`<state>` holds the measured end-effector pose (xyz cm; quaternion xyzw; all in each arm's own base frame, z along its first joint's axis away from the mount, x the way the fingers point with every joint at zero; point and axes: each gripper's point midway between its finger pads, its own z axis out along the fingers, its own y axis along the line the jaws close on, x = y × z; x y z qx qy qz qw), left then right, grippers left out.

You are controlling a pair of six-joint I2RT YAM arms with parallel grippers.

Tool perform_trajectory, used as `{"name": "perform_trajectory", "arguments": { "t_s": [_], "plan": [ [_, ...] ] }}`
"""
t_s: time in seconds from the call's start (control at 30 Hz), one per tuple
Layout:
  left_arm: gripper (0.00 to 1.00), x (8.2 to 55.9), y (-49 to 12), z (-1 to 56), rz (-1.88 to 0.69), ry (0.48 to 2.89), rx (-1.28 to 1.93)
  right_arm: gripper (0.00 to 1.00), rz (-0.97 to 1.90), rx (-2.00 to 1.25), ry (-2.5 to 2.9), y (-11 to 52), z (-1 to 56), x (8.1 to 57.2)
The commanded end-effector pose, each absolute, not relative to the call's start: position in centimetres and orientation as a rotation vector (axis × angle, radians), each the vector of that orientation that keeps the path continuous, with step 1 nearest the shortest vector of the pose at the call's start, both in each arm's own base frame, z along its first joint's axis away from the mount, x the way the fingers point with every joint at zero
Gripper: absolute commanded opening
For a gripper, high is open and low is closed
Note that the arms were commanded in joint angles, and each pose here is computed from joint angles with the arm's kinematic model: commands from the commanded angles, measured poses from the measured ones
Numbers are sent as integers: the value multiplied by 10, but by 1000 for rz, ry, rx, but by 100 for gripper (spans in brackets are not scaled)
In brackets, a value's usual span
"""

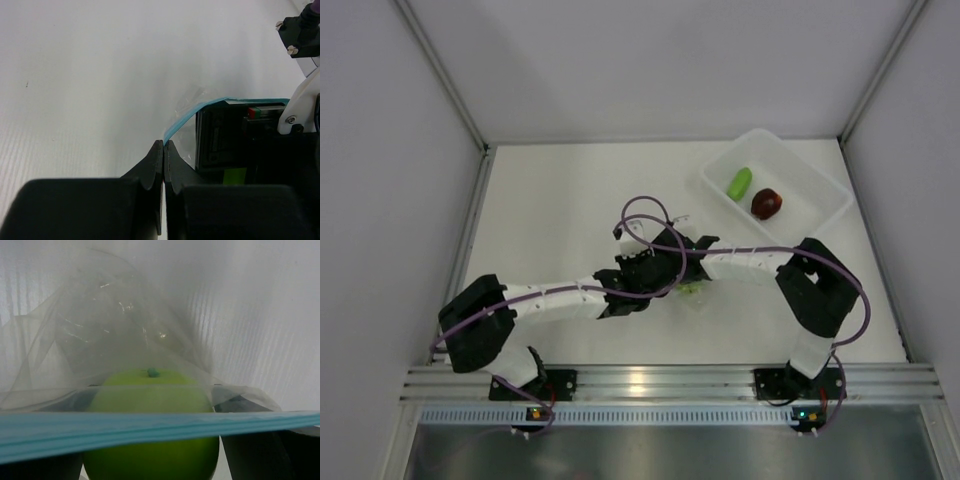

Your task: Open the zip-top bag and remove the fake food

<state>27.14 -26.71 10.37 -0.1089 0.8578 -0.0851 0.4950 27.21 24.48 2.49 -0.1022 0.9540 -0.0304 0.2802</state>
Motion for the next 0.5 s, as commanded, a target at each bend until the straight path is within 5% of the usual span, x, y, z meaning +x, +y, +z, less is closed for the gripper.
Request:
{"name": "perform_trajectory", "arguments": {
  "t_s": [0.0, 0.27, 0.47],
  "plan": [
    [0, 277, -267, 112, -166, 2051, -270, 95, -108, -223, 2566, 229, 22, 264],
    [0, 274, -266, 101, -150, 2076, -257, 57, -2, -205, 2531, 241, 41, 267],
    [0, 266, -285, 102, -240, 2148, -165, 48, 74, -206, 2464, 252, 74, 277]
  ]
}}
